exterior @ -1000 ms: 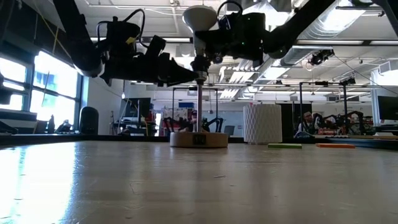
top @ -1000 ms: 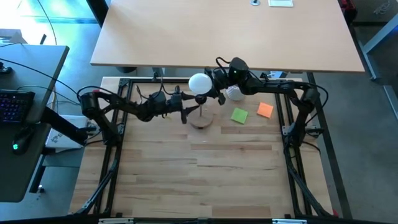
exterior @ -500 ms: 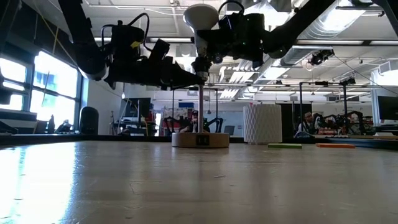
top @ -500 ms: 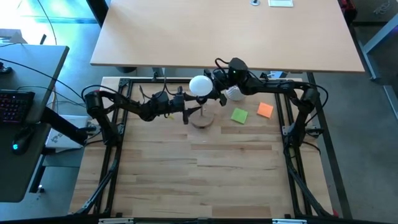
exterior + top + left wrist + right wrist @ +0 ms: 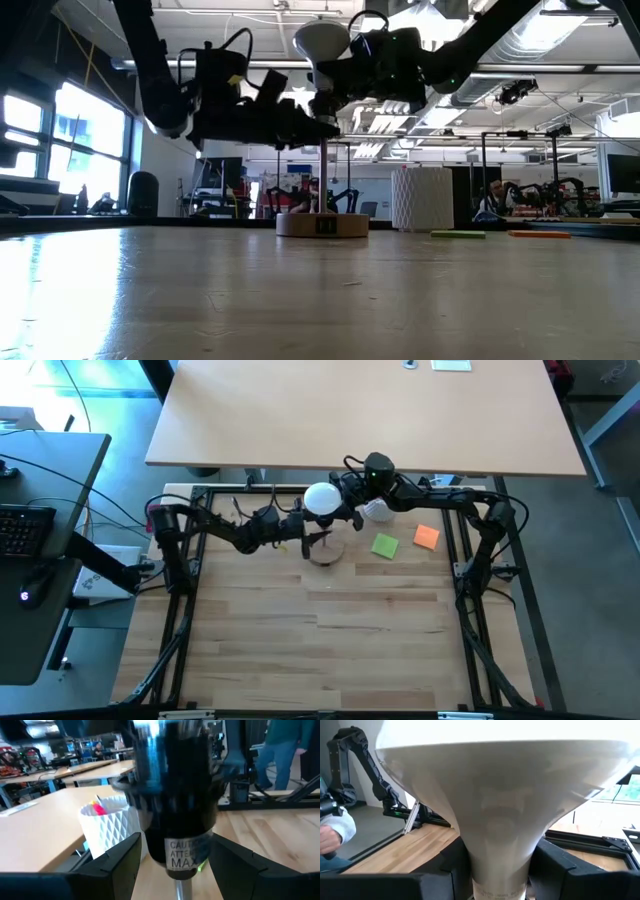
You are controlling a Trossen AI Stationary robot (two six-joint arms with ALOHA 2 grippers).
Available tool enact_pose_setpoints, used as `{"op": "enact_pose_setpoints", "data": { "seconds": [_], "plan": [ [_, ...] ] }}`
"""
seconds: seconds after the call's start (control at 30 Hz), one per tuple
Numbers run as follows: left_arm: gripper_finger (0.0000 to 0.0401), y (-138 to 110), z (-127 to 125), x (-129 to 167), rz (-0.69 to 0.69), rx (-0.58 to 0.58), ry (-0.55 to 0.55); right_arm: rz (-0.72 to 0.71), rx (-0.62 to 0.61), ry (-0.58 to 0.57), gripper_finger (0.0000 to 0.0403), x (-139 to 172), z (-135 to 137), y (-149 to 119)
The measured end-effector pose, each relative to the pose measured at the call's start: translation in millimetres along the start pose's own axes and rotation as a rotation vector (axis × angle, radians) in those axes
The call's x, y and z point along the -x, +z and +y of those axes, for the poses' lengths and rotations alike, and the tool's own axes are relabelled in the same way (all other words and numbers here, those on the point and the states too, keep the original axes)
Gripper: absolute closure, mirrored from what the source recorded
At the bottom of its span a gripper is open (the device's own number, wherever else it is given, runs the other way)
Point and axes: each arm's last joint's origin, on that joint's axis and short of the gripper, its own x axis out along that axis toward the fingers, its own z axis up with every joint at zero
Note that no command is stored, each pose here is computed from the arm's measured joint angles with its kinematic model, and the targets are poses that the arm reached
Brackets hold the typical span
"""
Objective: Screw lightbulb
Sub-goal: Insert the lightbulb into the lamp socket
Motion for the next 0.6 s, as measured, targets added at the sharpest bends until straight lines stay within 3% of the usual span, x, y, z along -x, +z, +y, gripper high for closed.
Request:
{"op": "enact_pose_setpoints", "data": {
  "seconds": [0.17,0.43,0.6],
  "plan": [
    [0.0199,0.5,1.1,-6.4,-0.024,-0.004,-0.002,0.019,-0.012,0.001,0.0249,0.3,0.0,-2.5],
    [0.0261,3.4,0.6,-6.1,-0.060,0.016,-0.027,0.028,-0.009,0.005,0.0249,0.7,0.0,-3.8],
    [0.0261,3.6,-1.1,-6.3,-0.061,0.022,-0.032,0.059,-0.024,-0.009,0.0250,0.9,0.4,-8.1]
  ]
}}
